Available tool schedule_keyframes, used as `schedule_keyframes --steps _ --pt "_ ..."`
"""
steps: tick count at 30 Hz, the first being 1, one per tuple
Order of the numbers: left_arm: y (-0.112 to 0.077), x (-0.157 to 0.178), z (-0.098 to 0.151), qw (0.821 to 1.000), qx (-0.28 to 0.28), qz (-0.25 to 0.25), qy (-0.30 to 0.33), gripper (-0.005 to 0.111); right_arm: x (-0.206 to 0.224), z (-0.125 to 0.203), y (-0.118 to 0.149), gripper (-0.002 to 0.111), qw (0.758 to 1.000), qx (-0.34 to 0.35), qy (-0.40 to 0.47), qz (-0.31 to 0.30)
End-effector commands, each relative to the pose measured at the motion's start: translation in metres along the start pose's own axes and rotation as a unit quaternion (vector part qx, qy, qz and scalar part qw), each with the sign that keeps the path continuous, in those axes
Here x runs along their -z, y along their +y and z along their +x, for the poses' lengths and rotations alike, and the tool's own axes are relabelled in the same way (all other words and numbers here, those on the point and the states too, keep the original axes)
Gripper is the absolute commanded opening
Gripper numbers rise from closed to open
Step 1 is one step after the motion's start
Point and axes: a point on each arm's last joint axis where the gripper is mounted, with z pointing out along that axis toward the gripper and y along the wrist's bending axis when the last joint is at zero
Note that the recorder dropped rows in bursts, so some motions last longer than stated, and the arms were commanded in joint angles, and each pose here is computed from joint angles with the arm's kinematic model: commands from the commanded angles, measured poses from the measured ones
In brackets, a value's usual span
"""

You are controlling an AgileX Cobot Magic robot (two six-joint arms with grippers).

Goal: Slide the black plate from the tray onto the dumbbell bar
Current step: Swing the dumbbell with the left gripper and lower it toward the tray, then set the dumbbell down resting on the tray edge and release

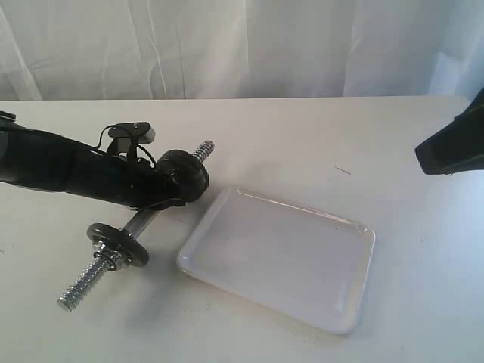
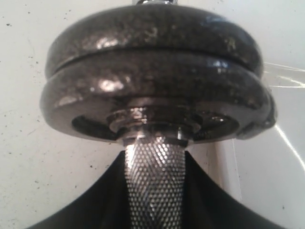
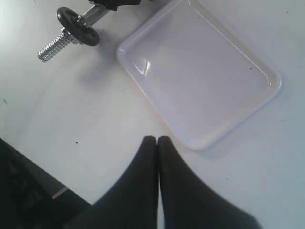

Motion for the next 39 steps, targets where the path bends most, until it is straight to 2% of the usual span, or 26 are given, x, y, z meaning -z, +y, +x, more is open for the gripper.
schedule_keyframes --steps 1,3,5,9,11,19,21,28,33,39 --pt "-0.0220 0.0167 -0.0262 0.996 0.018 0.076 -0.050 0.000 0.0006 0.0011 -0.0006 0.000 1.000 0.000 -0.002 0.003" --pt "-0.0220 0.0167 -0.0262 0.996 0.018 0.076 -0.050 0.000 0.0006 0.0011 -0.0006 0.000 1.000 0.000 -0.002 0.003" --pt "-0.0220 0.0167 -0.0262 0.996 0.018 0.076 -0.050 0.006 0.0006 0.0011 -0.0006 0.000 1.000 0.000 -0.002 0.003" --pt "-0.0220 0.0167 -0.0262 0.995 0.041 0.077 -0.049 0.037 0.0006 0.0011 -0.0006 0.000 1.000 0.000 -0.002 0.003" --pt "-0.0225 0.0167 -0.0262 0.994 0.052 0.081 -0.048 0.042 0.0006 0.0011 -0.0006 0.000 1.000 0.000 -0.002 0.003" --pt "-0.0242 0.0170 -0.0261 0.993 0.062 0.091 -0.046 0.041 0.0006 0.0011 -0.0006 0.000 1.000 0.000 -0.002 0.003" --pt "-0.0242 0.0169 -0.0252 0.993 0.064 0.091 -0.040 0.038 0.0006 0.0011 -0.0006 0.000 1.000 0.000 -0.002 0.003" --pt "-0.0218 0.0164 -0.0234 0.995 0.056 0.076 -0.032 0.000 0.0006 0.0011 -0.0006 0.000 1.000 0.000 -0.002 0.003" --pt "-0.0217 0.0164 -0.0231 0.995 0.053 0.076 -0.031 0.000 0.0006 0.0011 -0.0006 0.000 1.000 0.000 -0.002 0.003" --pt "-0.0236 0.0226 -0.0250 0.997 0.019 0.073 -0.026 0.000 0.0007 0.0016 -0.0022 0.000 1.000 0.008 0.001 0.012"
